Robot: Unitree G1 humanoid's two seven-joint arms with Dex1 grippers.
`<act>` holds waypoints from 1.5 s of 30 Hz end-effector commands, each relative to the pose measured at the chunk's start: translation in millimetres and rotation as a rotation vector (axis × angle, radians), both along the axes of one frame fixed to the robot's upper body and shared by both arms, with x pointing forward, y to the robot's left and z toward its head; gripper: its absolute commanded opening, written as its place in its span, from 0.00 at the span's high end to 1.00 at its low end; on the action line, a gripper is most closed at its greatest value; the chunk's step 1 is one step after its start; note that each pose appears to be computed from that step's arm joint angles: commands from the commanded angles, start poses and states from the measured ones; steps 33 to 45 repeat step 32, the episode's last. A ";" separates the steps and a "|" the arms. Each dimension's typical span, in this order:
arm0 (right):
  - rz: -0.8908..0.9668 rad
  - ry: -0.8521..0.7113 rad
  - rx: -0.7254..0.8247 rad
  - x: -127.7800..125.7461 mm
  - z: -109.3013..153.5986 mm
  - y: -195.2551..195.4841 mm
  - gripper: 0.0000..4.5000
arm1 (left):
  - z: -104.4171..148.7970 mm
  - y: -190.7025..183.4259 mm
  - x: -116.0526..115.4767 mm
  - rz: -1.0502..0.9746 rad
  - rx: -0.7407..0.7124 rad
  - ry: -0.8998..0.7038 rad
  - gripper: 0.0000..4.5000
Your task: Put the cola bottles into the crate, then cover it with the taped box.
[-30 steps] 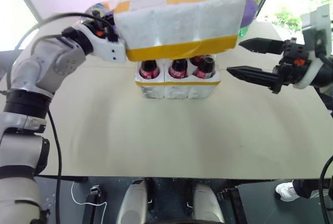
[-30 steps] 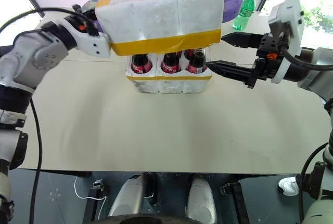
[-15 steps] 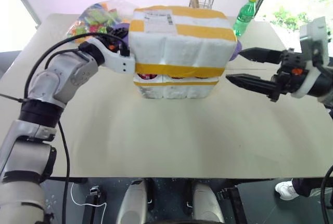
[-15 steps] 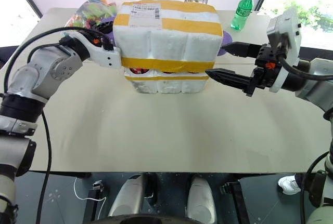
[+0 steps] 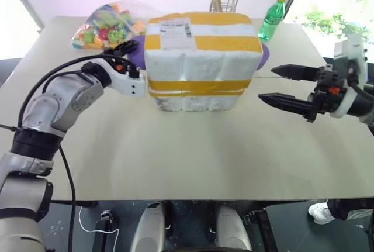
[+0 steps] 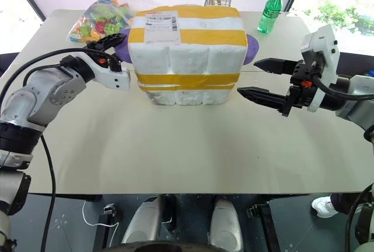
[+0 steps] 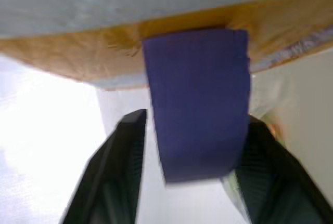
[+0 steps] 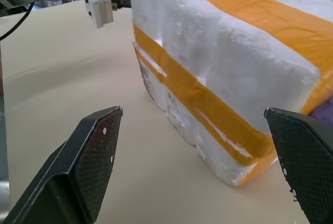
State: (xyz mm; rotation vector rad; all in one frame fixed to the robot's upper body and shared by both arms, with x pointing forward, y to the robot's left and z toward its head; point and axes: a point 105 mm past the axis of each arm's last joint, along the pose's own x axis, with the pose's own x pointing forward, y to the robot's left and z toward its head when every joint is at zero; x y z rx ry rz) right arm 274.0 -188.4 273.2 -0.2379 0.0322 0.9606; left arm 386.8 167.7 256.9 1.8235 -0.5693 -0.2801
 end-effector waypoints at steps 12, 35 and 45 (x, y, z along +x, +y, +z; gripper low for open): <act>-0.067 -0.018 -0.003 2.7 -1.5 -16.2 0.00 | -19.2 47.0 -77.6 -0.198 -0.362 0.313 0.05; -0.079 -0.022 0.018 31.9 -18.1 -24.7 0.00 | 7.6 89.9 -124.9 -0.075 -1.096 1.423 0.05; -0.079 -0.022 0.018 31.9 -18.1 -24.7 0.00 | 7.6 89.9 -124.9 -0.075 -1.096 1.423 0.05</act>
